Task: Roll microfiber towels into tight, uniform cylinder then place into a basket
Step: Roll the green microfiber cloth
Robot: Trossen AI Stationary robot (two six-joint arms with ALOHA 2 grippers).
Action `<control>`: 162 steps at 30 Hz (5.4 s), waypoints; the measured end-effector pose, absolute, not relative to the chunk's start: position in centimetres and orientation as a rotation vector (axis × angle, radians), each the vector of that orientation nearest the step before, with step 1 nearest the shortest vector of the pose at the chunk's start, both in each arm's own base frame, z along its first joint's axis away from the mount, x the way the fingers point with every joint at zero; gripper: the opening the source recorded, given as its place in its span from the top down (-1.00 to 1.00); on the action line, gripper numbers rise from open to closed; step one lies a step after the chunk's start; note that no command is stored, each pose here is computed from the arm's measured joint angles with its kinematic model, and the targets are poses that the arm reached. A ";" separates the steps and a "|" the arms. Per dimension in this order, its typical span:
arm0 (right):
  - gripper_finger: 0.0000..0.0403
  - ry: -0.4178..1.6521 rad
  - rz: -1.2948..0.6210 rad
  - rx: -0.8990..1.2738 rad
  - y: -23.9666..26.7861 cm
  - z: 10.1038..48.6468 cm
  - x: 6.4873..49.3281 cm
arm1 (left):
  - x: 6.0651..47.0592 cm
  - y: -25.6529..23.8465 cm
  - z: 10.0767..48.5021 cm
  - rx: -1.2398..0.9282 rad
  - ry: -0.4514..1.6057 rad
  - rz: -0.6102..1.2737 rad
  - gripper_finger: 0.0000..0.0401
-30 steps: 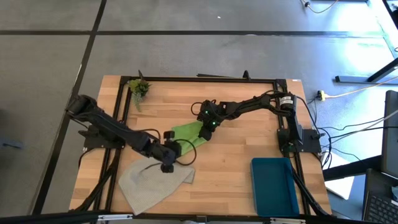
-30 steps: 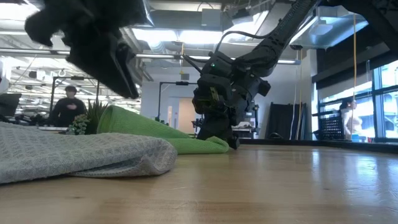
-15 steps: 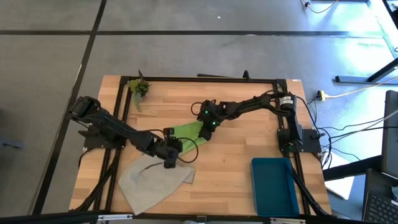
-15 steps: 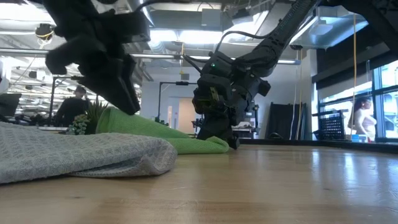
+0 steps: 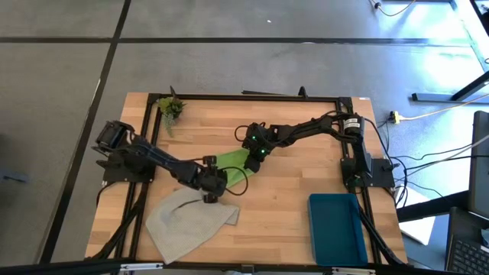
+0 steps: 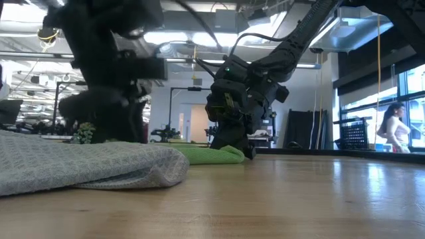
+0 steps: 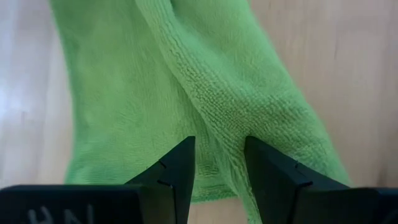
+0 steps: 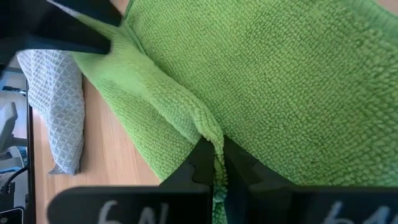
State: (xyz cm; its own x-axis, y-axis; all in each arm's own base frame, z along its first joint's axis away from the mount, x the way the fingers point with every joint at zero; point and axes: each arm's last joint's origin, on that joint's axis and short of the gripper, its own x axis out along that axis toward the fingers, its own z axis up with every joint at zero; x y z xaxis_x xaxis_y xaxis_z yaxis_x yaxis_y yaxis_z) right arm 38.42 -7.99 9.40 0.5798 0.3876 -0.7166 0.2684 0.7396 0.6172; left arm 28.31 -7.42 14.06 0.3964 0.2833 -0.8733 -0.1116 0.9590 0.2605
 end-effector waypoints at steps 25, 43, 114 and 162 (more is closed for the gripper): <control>0.61 0.959 0.211 0.727 -7.8 9.7 38.4 | 28.9 -6.7 12.1 0.174 1.205 0.271 0.34; 0.38 0.959 0.150 0.646 -8.3 13.9 38.3 | 28.8 -6.7 12.1 0.170 1.211 0.265 0.34; 0.38 1.013 0.218 -0.096 -1.2 12.2 39.6 | 28.9 -6.7 12.1 0.158 1.199 0.265 0.34; 0.38 1.103 0.125 -0.476 2.4 12.2 38.8 | 28.9 -6.8 12.1 0.156 1.194 0.264 0.34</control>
State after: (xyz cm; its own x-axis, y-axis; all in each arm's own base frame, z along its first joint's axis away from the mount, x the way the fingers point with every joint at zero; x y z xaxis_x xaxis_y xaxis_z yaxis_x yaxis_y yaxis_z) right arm 38.83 2.40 12.20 0.4556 -0.1357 -0.8798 -0.3287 0.8928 -0.3079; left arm 28.91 -6.75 12.07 0.3421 0.2839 -0.8957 -0.1198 0.9587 0.2581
